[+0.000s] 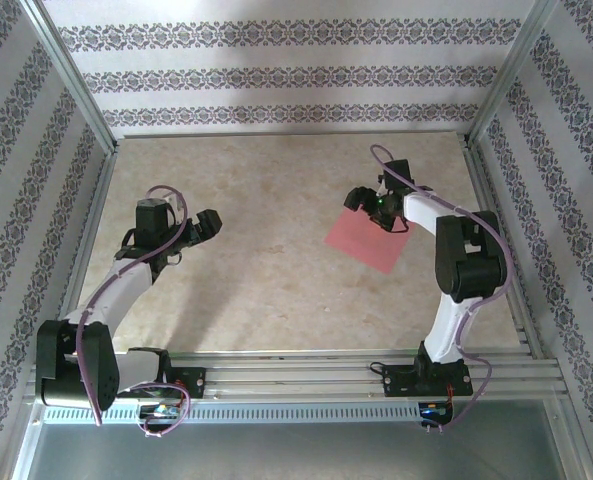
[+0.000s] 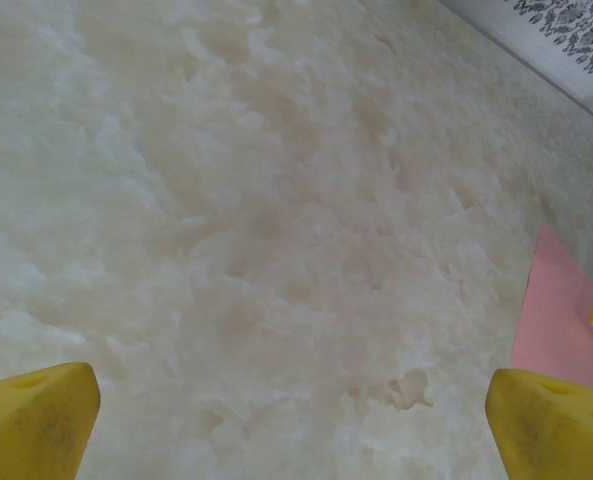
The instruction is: Fold a paper plane with a square sheet of paper (pick it up from the middle)
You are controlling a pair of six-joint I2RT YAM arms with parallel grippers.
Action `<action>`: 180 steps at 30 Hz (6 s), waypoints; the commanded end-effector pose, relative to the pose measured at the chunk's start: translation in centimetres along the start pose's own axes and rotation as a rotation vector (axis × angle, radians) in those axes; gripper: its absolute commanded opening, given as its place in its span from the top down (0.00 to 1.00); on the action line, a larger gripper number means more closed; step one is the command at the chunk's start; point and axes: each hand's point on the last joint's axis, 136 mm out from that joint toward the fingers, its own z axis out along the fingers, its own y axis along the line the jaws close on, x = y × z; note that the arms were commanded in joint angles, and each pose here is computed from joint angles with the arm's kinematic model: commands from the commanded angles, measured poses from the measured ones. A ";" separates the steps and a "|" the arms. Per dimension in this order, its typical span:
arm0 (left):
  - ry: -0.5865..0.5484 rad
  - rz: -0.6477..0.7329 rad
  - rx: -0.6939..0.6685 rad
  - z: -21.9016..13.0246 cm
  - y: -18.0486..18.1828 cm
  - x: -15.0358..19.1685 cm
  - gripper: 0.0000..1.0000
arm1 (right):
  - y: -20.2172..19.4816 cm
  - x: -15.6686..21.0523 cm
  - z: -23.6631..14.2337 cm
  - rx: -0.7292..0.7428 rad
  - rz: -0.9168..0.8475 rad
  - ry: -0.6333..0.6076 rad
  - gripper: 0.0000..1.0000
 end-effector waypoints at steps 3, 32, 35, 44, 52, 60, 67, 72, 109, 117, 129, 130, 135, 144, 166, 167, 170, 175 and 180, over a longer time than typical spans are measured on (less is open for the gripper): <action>0.037 0.007 0.007 0.2 -0.1 0.2 0.01 | -1.0 2.0 0.9 0.051 0.017 0.064 0.11; 0.073 -0.056 -0.090 -0.6 1.1 0.5 0.01 | 19.1 21.8 5.5 -0.205 -0.137 0.265 0.15; 0.097 -0.051 -0.077 -0.8 0.6 0.7 0.01 | 21.7 19.7 2.0 -0.299 -0.200 0.196 0.15; 0.305 0.146 -0.129 0.2 -3.4 5.0 0.00 | 10.7 13.1 -3.1 -0.131 -0.104 -0.007 0.13; 0.545 0.365 -0.235 3.2 -7.0 11.1 0.01 | 2.1 9.2 -7.1 0.064 -0.097 -0.148 0.02; 0.756 0.454 -0.306 6.2 -8.0 15.9 0.08 | -0.6 7.8 -9.1 0.092 -0.061 -0.218 0.02; 0.784 0.469 -0.375 8.0 -7.4 16.8 0.23 | -0.5 7.4 -8.8 0.088 -0.053 -0.223 0.02; 0.796 0.465 -0.419 8.5 -7.3 17.1 0.28 | -0.4 7.3 -8.6 0.083 -0.047 -0.218 0.02; 0.829 0.444 -0.506 10.0 -5.5 19.4 0.39 | -0.4 7.3 -8.1 0.083 -0.042 -0.208 0.02; 0.757 0.415 -0.415 9.5 -8.0 17.5 0.52 | -0.3 7.2 -8.2 0.080 -0.041 -0.212 0.02; 0.602 0.164 0.195 6.9 -18.3 13.2 0.79 | 1.7 6.9 -9.1 -0.069 -0.060 -0.252 0.02; 0.594 0.138 0.243 6.7 -18.9 12.8 0.78 | 2.2 6.8 -9.4 -0.101 -0.066 -0.253 0.02; 0.581 -0.030 0.458 7.1 -21.4 12.0 0.75 | 5.7 7.7 -10.5 -0.288 -0.142 -0.208 0.02; 0.616 -0.123 0.406 11.3 -17.6 14.7 0.70 | 9.3 11.7 -8.4 -0.447 -0.207 0.004 0.11; 0.670 0.007 0.223 11.9 -12.0 16.7 0.59 | 7.9 15.5 -1.4 -0.293 -0.180 0.199 0.41; 0.673 0.014 0.212 11.8 -11.8 16.7 0.58 | 8.0 15.7 -1.3 -0.297 -0.184 0.214 0.41; 0.671 0.029 0.197 11.6 -11.7 16.5 0.56 | 8.3 16.3 -0.9 -0.301 -0.192 0.235 0.42; 0.666 0.013 0.241 10.5 -13.0 16.0 0.51 | 8.4 16.6 -0.7 -0.307 -0.180 0.245 0.44; 0.658 0.024 0.221 10.0 -13.4 16.3 0.50 | 9.3 16.6 -1.2 -0.345 -0.186 0.246 0.46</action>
